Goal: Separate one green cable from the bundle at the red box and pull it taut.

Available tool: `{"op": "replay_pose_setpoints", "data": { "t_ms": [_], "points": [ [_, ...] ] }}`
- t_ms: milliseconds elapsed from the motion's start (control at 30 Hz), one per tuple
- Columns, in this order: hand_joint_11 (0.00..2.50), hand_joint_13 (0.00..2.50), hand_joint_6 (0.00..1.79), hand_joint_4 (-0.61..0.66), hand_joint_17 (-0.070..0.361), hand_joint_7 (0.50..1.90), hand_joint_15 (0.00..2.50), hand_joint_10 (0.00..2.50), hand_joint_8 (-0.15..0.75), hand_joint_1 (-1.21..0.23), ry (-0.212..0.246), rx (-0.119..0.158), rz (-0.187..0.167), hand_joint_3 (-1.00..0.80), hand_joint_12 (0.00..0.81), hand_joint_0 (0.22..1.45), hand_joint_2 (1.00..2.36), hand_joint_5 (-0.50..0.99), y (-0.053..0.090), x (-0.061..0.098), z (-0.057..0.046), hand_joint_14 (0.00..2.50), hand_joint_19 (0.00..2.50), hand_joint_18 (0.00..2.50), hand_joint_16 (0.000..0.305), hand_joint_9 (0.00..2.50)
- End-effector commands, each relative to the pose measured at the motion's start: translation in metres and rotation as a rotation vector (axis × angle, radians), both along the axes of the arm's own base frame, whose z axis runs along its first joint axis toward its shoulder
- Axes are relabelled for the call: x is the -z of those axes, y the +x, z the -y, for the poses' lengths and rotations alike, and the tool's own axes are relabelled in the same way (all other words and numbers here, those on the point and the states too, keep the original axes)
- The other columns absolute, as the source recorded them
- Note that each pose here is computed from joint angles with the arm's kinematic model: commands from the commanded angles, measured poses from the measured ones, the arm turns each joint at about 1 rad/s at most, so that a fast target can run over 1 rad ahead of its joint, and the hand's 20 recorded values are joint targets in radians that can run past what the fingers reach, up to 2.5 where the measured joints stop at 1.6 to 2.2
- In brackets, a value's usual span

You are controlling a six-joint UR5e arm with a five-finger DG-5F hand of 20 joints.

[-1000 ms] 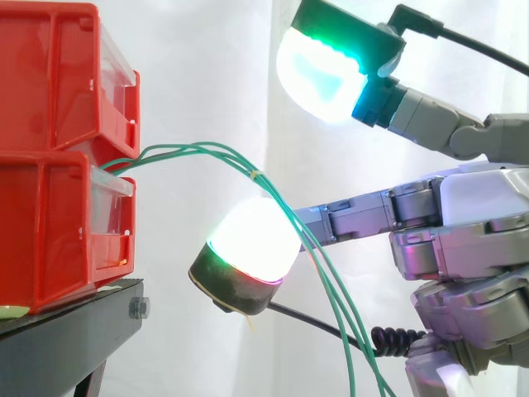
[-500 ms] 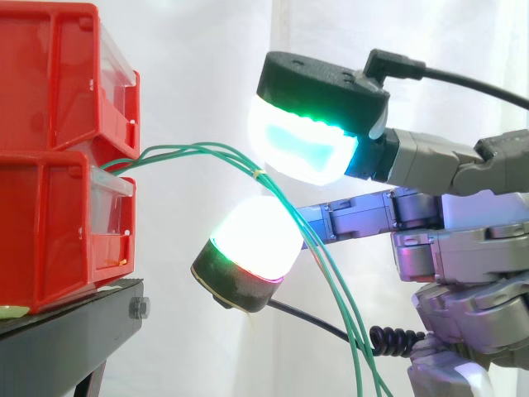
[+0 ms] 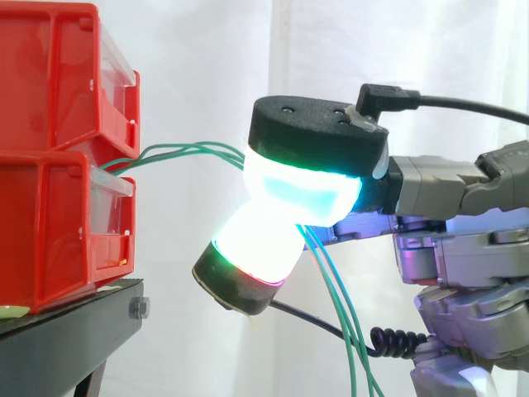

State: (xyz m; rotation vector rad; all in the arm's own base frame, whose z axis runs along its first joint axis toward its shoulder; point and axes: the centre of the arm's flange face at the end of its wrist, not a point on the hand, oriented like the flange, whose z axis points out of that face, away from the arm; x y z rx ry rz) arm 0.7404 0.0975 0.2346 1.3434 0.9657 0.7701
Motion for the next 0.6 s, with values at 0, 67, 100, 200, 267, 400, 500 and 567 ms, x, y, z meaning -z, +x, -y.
{"op": "replay_pose_setpoints", "data": {
  "t_ms": [0, 67, 100, 200, 267, 400, 500, 567],
  "points": [
    [0.57, 2.5, 0.5, -0.02, 0.141, 1.34, 1.61, 2.5, -0.024, -0.77, 0.0, 0.0, 0.001, -0.29, 0.336, 0.68, 1.01, 0.15, -0.0001, -0.0007, 0.0002, 0.03, 0.53, 2.5, 0.063, 2.5],
    [0.6, 2.5, 0.5, -0.03, 0.141, 1.34, 1.6, 2.5, -0.024, -0.77, 0.0, -0.001, -0.001, -0.26, 0.34, 0.68, 1.01, 0.15, -0.0001, 0.0004, -0.0009, 0.03, 0.52, 2.5, 0.063, 2.5],
    [0.58, 2.5, 0.5, -0.03, 0.142, 1.34, 1.59, 2.5, -0.031, -0.78, 0.0, 0.0, 0.001, -0.26, 0.344, 0.68, 1.01, 0.15, -0.0001, -0.0007, 0.0002, 0.03, 0.53, 2.5, 0.063, 2.5],
    [0.61, 2.5, 0.5, -0.03, 0.143, 1.34, 1.6, 2.5, -0.031, -0.78, -0.001, -0.003, -0.002, -0.25, 0.342, 0.68, 1.01, 0.15, -0.0004, -0.0005, -0.0009, 0.03, 0.52, 2.5, 0.064, 2.5],
    [0.6, 2.5, 0.5, -0.03, 0.143, 1.34, 1.61, 2.5, -0.024, -0.78, -0.004, -0.003, -0.013, -0.25, 0.343, 0.68, 1.01, 0.15, -0.0014, 0.0002, 0.0006, 0.03, 0.52, 2.5, 0.064, 2.5],
    [0.57, 2.5, 0.5, -0.02, 0.138, 1.36, 1.62, 2.5, -0.021, -0.7, -0.003, -0.002, -0.026, -0.5, 0.326, 0.61, 1.0, 0.14, -0.0031, 0.0013, 0.0014, 0.02, 0.57, 2.48, 0.061, 2.5],
    [0.66, 2.5, 0.5, 0.01, 0.15, 1.35, 1.56, 2.5, -0.004, -0.53, -0.001, -0.002, -0.024, -0.5, 0.366, 0.45, 1.0, 0.15, -0.0033, 0.0013, 0.0004, 0.03, 0.47, 2.5, 0.067, 2.5],
    [0.7, 2.5, 0.5, 0.01, 0.151, 1.35, 1.56, 2.5, -0.001, -0.45, 0.0, -0.002, -0.023, -0.5, 0.377, 0.42, 1.0, 0.15, -0.003, 0.0006, 0.0002, 0.03, 0.45, 2.5, 0.067, 2.5]
  ]
}}
